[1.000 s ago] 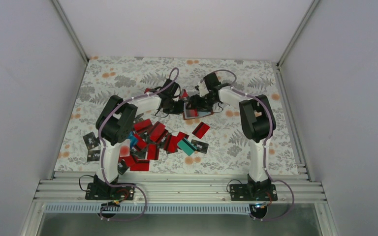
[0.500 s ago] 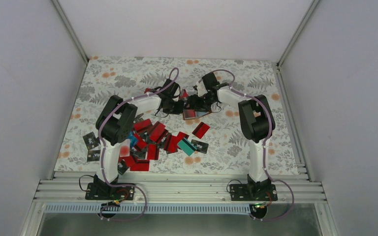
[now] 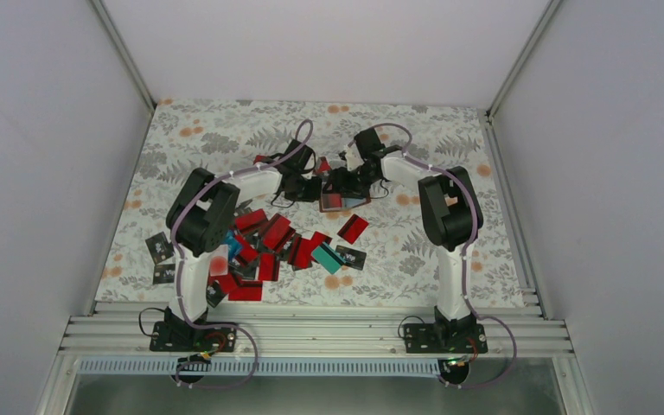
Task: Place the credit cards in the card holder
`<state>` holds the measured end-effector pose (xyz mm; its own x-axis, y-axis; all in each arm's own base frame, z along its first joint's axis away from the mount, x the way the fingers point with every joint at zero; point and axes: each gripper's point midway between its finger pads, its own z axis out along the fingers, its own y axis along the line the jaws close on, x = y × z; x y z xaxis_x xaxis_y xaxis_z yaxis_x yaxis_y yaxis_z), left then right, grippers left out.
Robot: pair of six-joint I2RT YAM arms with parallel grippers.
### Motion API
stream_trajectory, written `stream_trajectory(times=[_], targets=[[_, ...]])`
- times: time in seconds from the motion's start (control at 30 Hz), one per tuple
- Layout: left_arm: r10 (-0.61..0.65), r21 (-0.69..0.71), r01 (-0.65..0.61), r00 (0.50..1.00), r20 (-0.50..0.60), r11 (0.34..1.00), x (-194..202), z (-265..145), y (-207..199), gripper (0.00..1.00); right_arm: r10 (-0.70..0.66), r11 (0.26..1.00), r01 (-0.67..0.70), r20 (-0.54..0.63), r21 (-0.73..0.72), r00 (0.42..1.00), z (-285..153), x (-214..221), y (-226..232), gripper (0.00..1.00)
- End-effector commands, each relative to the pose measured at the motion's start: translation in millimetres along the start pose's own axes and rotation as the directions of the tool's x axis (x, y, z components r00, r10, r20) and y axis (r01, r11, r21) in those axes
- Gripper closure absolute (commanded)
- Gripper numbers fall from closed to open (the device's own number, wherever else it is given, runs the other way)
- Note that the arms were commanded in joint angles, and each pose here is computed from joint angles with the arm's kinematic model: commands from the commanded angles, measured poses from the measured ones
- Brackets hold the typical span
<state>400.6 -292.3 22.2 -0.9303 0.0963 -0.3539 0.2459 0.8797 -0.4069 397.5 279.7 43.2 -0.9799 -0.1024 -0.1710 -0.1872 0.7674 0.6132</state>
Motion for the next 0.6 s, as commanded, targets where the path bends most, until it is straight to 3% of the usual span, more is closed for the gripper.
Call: stream_trajectory(times=[0.0,0.57], targets=[[0.001,-0.040,-0.003,0.999,-0.036,0.999,15,-8,5,0.98,-0.035,0.999,0.034,0.019,0.016,0.999,-18,-4,12,0.34],[0.031,-0.060,-0.029,0.999,0.025,0.998,0,-50,-7,0.98,-0.084,0.996,0.083,0.065,0.014,0.994,-62,20,27,0.32]])
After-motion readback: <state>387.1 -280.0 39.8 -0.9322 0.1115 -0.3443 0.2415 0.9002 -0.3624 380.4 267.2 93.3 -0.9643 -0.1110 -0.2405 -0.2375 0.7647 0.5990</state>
